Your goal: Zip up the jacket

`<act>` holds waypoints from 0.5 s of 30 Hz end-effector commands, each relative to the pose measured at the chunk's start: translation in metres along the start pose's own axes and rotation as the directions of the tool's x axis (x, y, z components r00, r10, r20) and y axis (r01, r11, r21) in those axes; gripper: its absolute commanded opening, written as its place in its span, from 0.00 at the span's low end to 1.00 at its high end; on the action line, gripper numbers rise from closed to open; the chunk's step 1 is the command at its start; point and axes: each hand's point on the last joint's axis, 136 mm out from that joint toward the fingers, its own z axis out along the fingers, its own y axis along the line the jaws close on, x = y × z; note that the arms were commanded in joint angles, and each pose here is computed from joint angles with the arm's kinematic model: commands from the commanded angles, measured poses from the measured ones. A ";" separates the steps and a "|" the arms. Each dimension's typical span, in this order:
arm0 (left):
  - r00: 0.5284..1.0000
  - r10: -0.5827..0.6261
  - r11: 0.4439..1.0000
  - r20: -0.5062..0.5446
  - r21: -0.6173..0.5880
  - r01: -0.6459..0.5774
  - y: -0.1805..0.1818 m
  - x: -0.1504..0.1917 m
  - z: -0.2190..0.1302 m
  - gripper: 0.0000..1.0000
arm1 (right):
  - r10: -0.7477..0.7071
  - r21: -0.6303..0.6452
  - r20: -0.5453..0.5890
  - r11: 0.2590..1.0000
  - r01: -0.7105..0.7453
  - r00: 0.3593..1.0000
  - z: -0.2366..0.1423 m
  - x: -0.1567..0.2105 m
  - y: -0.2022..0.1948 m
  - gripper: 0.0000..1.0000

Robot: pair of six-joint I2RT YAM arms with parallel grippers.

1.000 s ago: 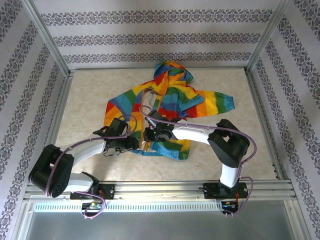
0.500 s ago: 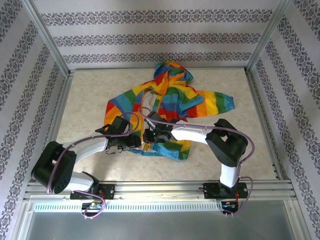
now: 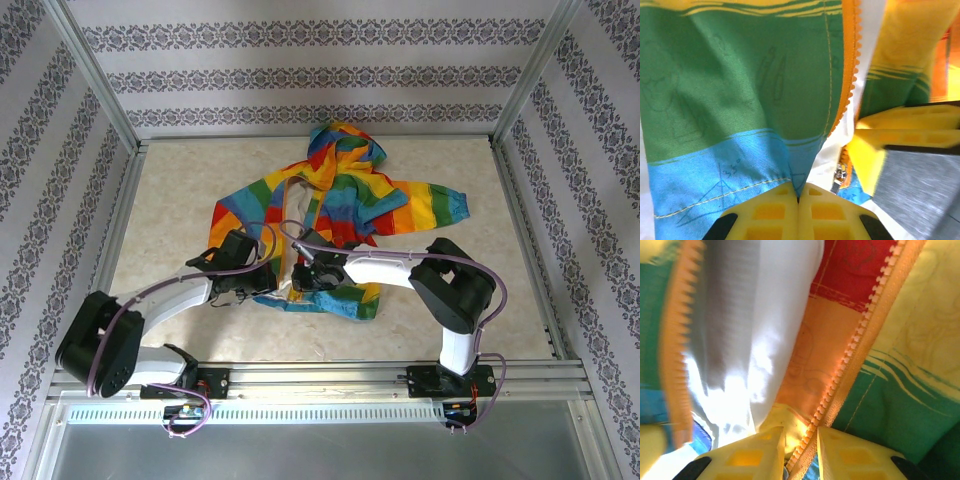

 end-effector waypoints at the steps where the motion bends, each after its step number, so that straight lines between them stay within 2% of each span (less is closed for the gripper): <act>1: 1.000 -0.001 1.000 0.009 0.017 0.000 -0.007 0.002 -0.011 0.00 | 0.000 0.027 -0.017 1.000 0.001 1.000 0.005 0.006 -0.015 0.24; 7: 0.999 -0.022 0.997 0.032 0.080 0.020 -0.017 -0.001 -0.021 0.00 | 0.008 0.021 -0.002 1.000 -0.008 1.000 -0.003 0.003 -0.021 0.24; 10: 0.998 -0.040 0.990 0.044 0.139 0.034 -0.027 -0.003 -0.025 0.00 | -0.010 -0.024 0.048 1.000 0.011 0.999 -0.022 -0.005 -0.010 0.25; 15: 0.996 -0.069 0.968 0.063 0.244 0.051 -0.039 -0.007 -0.031 0.00 | 0.001 -0.114 0.135 0.993 0.015 0.991 -0.061 -0.022 0.008 0.33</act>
